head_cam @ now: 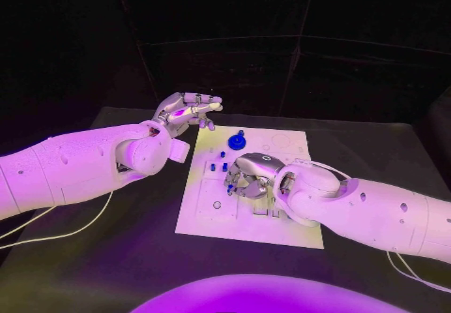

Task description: Assemble the parts on the task board

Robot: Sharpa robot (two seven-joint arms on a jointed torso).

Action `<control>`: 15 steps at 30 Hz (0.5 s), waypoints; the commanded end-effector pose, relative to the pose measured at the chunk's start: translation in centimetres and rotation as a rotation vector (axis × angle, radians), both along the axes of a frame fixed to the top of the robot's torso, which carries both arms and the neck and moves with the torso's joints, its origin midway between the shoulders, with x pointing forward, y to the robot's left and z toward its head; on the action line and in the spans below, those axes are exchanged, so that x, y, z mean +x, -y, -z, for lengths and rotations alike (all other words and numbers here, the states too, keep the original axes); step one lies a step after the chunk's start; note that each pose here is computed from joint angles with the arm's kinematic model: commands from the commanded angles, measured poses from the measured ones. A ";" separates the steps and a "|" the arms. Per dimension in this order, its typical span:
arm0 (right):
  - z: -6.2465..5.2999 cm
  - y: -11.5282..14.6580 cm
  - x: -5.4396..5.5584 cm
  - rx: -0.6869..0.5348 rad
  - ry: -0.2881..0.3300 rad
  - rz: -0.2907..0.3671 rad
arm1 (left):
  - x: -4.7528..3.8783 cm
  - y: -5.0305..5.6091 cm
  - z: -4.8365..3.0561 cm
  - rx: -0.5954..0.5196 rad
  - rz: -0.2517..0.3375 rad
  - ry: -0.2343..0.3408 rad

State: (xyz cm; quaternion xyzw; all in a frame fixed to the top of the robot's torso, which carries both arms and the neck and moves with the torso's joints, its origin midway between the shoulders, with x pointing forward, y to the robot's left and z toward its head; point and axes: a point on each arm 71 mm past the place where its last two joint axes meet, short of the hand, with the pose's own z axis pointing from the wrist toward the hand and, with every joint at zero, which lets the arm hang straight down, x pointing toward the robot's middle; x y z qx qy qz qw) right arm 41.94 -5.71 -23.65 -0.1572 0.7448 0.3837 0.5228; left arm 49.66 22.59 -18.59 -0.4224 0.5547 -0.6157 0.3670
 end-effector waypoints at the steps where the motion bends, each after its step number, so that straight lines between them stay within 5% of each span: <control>1: 0.6 -0.1 -0.2 -0.051 -0.014 -0.030 | 0.01 0.2 -0.17 -0.012 0.010 0.011; 15: 0.8 -0.1 -0.1 -0.045 0.009 -0.020 | 0.05 0.2 -0.15 -0.012 0.011 0.010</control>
